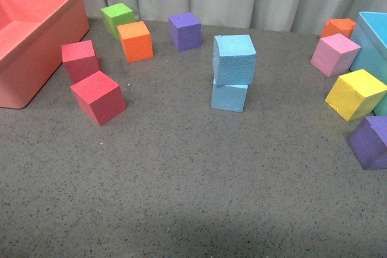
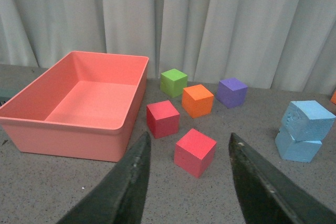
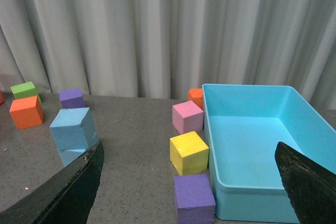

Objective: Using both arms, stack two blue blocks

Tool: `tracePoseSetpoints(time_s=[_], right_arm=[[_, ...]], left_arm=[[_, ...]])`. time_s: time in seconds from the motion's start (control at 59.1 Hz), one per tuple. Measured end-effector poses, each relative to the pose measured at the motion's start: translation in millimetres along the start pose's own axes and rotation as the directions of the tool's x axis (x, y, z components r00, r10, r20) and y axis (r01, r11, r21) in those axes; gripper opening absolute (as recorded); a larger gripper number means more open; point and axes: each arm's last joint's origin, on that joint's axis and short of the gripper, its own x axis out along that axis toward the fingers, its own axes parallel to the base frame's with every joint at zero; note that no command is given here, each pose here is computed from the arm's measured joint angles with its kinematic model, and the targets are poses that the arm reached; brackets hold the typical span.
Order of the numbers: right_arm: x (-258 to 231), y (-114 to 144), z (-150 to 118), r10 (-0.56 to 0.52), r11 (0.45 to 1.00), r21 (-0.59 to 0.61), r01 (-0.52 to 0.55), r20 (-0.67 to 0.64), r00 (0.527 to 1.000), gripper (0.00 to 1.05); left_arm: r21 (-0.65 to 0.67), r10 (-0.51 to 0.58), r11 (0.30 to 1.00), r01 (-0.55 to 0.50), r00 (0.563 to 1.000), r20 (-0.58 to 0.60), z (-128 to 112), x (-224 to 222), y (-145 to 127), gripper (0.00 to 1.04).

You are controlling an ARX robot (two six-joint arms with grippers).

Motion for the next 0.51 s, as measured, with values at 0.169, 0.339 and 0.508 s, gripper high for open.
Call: tracePoseSetpoints(time_s=[0.169,0.339,0.508], right_arm=[[0.0,0.0,0.0,0.0,1.0,0.0,0.0,0.0,1.0,0.95],[0.0,0.0,0.0,0.0,1.0,0.0,0.0,0.0,1.0,0.95],[0.0,0.0,0.0,0.0,1.0,0.0,0.0,0.0,1.0,0.95]], left_arm=[[0.0,0.0,1.0,0.0,1.0,0.0,0.0,0.0,0.0,0.85],[0.003,0.0,1.0,0.0,1.0,0.0,0.0,0.0,0.0,0.98],[0.003,0.0,1.0,0.0,1.0,0.0,0.0,0.0,0.0,0.98]])
